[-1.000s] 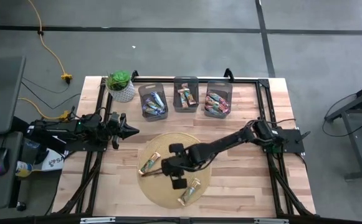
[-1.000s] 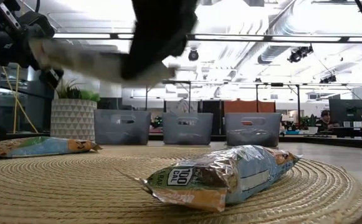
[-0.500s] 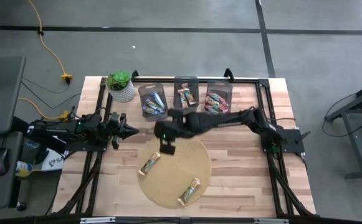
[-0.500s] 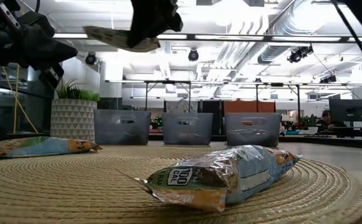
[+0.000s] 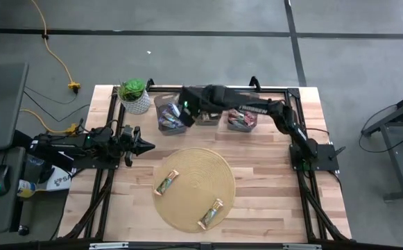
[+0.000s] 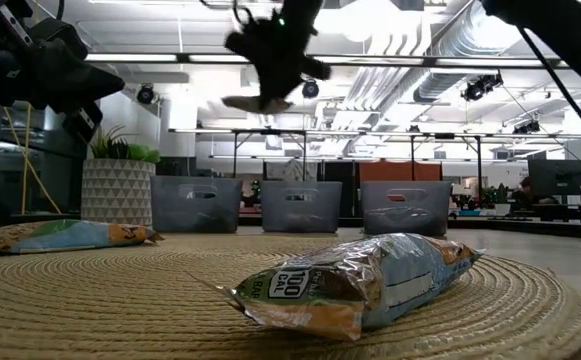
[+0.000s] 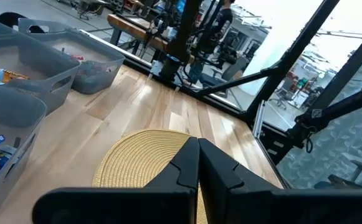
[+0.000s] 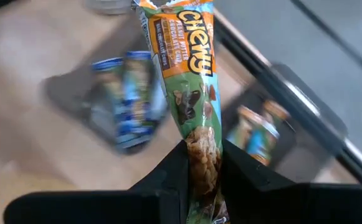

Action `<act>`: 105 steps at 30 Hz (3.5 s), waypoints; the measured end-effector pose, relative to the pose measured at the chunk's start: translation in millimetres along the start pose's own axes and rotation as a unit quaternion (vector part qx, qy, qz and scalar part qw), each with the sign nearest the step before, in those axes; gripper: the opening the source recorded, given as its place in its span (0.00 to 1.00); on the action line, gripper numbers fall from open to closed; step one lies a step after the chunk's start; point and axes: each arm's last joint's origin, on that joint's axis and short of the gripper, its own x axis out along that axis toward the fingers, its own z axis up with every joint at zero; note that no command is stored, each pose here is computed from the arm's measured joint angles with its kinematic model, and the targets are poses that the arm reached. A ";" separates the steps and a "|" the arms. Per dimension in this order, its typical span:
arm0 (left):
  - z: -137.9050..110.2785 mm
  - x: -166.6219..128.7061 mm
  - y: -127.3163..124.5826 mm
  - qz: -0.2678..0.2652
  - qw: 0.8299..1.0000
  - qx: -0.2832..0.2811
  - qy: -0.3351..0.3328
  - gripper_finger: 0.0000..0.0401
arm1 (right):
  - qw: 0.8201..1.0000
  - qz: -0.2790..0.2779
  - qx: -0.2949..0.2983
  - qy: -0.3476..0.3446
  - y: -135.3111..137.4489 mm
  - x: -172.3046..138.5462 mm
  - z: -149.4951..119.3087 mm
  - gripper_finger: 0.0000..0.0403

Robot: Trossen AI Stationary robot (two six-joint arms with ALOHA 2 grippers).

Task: Pick and place Granola Bars by type
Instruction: Put the yellow granola bar into the center black bin

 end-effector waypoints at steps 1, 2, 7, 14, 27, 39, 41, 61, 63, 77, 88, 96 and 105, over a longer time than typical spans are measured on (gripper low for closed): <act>0.0 0.0 0.0 0.000 1.000 0.000 0.000 0.00 | 1.000 -0.009 0.024 0.007 -9.2 3.5 2.2 0.15; 0.0 0.0 0.0 0.000 1.000 0.000 0.000 0.00 | 0.999 -0.020 0.047 0.017 -18.8 6.9 3.8 0.15; 0.0 0.0 0.0 0.000 1.000 0.000 0.000 0.00 | 0.986 -0.074 0.126 0.077 -66.1 20.0 6.5 0.15; 0.0 0.0 0.0 0.000 1.000 0.000 0.000 0.00 | 0.981 -0.080 0.155 0.083 -108.3 34.7 18.1 0.15; 0.0 0.0 0.0 0.000 1.000 0.000 0.000 0.00 | 0.970 -0.004 0.134 0.201 -105.5 126.3 -4.5 0.15; 0.0 0.0 0.0 0.000 1.000 0.000 0.000 0.00 | 0.966 0.011 0.090 0.244 -106.3 137.7 -14.2 0.17; 0.0 0.0 0.0 0.000 1.000 0.000 0.000 0.00 | 0.966 0.014 0.078 0.245 -106.6 136.8 -14.2 0.21; 0.0 0.0 0.0 0.000 1.000 0.000 0.000 0.00 | 0.940 0.251 -0.171 0.156 -109.7 57.1 10.0 0.41; 0.1 0.0 -0.1 -0.001 1.000 0.000 0.000 0.00 | 0.933 0.273 -0.196 0.131 -111.2 42.7 13.7 0.41; 0.0 0.0 0.0 0.000 1.000 0.000 0.000 0.00 | 0.899 0.322 -0.290 0.061 -118.8 -13.2 17.9 0.41; 0.0 0.0 0.0 0.000 1.000 0.000 0.000 0.00 | 0.850 0.349 -0.395 0.018 -60.3 -27.8 7.7 0.41; 0.0 0.0 0.0 0.000 1.000 0.000 0.000 0.00 | 0.839 0.271 -0.471 -0.017 -11.8 -42.4 -3.2 0.41; 0.1 0.0 -0.1 0.000 1.000 0.000 0.000 0.00 | 0.863 0.232 -0.442 -0.075 35.7 -62.4 -12.0 0.41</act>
